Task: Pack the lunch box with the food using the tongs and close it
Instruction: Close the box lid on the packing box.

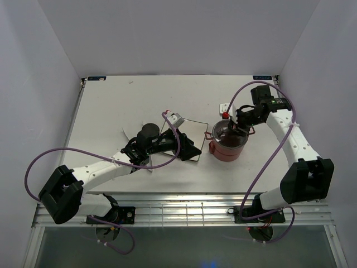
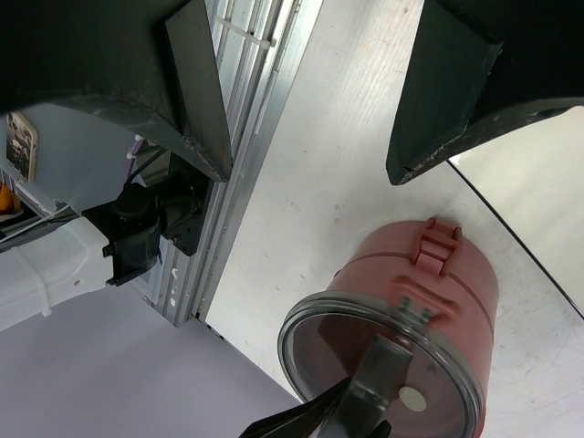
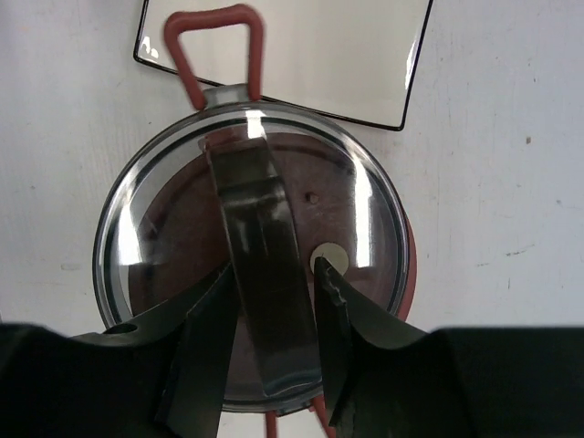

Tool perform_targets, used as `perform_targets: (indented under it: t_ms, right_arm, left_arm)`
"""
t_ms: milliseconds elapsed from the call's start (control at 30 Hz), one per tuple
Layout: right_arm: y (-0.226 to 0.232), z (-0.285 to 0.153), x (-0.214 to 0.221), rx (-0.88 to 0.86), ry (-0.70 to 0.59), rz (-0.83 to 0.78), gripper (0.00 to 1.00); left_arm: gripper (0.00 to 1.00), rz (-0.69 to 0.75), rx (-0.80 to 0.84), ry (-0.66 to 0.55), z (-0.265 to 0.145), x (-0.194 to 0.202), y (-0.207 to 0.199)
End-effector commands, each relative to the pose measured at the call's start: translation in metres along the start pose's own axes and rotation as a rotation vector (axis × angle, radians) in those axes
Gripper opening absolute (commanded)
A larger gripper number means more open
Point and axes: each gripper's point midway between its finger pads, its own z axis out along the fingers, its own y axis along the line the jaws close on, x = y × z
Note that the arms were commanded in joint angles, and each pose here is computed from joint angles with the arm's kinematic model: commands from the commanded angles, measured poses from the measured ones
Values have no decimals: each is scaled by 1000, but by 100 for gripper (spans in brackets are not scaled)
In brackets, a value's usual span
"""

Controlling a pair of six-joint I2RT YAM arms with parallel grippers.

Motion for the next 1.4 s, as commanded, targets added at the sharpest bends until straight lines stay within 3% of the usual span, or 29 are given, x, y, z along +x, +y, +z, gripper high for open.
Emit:
perform_targets:
  t_ms: [0, 200, 367, 533, 600, 800, 933, 967, 1000, 1067, 1133, 1200, 1233, 1300, 1367]
  right_arm:
    - [-5, -2, 5, 25, 28, -73, 43]
    - [-13, -14, 10, 64, 36, -150, 32]
    - [-24, -26, 4, 98, -35, -241, 22]
    - [-25, -25, 9, 84, -42, -233, 20]
    - [-29, -27, 10, 102, -46, -201, 12]
    - [-48, -51, -30, 239, -150, -194, 8]
    - [-57, -78, -69, 439, -320, -25, 8]
    - [-54, -96, -88, 526, -375, -19, 8]
    - [-51, -90, -81, 558, -404, 55, 8]
    - [-47, -122, -112, 675, -557, 117, 8]
    - [-42, -139, -124, 741, -629, 197, 8]
    - [-42, -152, -126, 773, -690, 420, 8]
    - [-47, -167, -129, 826, -697, 490, 8]
    - [-44, -163, -117, 812, -682, 753, 8]
    - [-45, -161, -106, 818, -646, 917, 8]
  left_arm:
    - [80, 20, 2, -12, -1, -1, -1]
    - [79, 13, 21, 0, -1, 2, -4]
    - [80, 12, -4, -2, 0, 4, 2]
    - [79, 0, -18, 11, 8, 6, 9]
    - [79, -10, -22, 18, 11, 8, 11]
    - [79, -11, -52, -7, 9, 3, 15]
    - [85, -27, -115, -67, 3, -11, 20]
    - [98, -26, -138, -100, 0, -20, 21]
    - [98, -29, -152, -120, -2, -25, 21]
    - [98, -83, -229, -205, -5, -47, 29]
    - [98, -221, -269, -273, -9, -60, 34]
    - [98, -190, -152, -242, -11, -66, 18]
    - [98, -87, -94, -220, -11, -69, 9]
    - [98, -53, 10, -174, -16, -63, -8]
    - [98, -43, 45, -267, -29, -75, -19]
